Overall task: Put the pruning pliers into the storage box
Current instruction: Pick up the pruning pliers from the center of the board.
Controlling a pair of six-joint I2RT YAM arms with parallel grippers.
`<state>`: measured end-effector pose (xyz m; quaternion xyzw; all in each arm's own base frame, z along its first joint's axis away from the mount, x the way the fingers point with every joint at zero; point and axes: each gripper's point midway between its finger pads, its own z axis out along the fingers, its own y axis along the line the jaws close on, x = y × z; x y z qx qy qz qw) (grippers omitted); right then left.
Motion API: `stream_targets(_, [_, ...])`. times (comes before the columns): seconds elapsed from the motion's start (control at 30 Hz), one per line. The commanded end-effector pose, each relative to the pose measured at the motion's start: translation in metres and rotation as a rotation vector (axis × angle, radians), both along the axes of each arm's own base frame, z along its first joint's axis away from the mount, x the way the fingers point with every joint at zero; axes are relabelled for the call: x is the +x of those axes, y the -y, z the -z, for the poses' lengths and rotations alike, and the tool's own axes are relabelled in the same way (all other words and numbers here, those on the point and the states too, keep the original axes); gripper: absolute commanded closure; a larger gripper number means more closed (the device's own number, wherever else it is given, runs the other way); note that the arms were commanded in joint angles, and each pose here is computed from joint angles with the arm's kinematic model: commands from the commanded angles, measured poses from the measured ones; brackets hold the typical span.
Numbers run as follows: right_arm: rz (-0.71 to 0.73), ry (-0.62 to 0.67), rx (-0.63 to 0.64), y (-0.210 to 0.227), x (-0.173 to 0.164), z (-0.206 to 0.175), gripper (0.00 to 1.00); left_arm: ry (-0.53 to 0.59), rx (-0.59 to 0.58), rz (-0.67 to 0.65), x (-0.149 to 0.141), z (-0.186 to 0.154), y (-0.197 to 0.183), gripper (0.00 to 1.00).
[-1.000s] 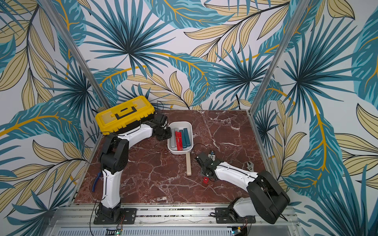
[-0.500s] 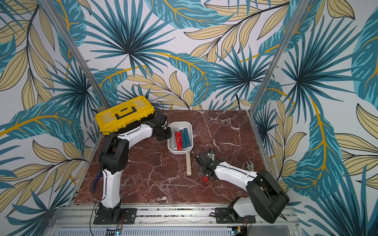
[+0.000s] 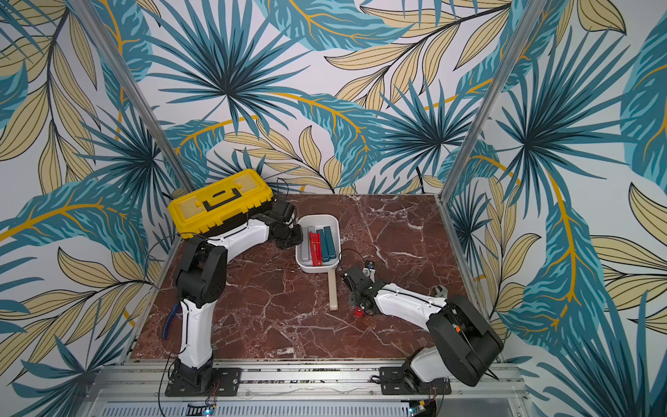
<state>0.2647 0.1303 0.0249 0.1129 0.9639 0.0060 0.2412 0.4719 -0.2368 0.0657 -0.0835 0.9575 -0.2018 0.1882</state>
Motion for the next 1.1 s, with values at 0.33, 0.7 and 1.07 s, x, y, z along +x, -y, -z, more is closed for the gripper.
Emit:
stream_targets(0.33, [-0.031, -0.146, -0.012, 0.004, -0.027, 0.030, 0.57, 0.133, -0.096, 0.022, 0.016, -0.058, 0.010, 1.00])
stream_targets(0.7, [-0.032, -0.148, -0.018, 0.006, -0.029, 0.030, 0.68, 0.135, -0.090, 0.021, 0.015, -0.056, 0.007, 1.00])
stream_targets(1.07, [-0.032, -0.101, -0.009, 0.009, -0.028, 0.005, 0.69, 0.131, -0.100, 0.027, 0.016, -0.053, 0.010, 1.00])
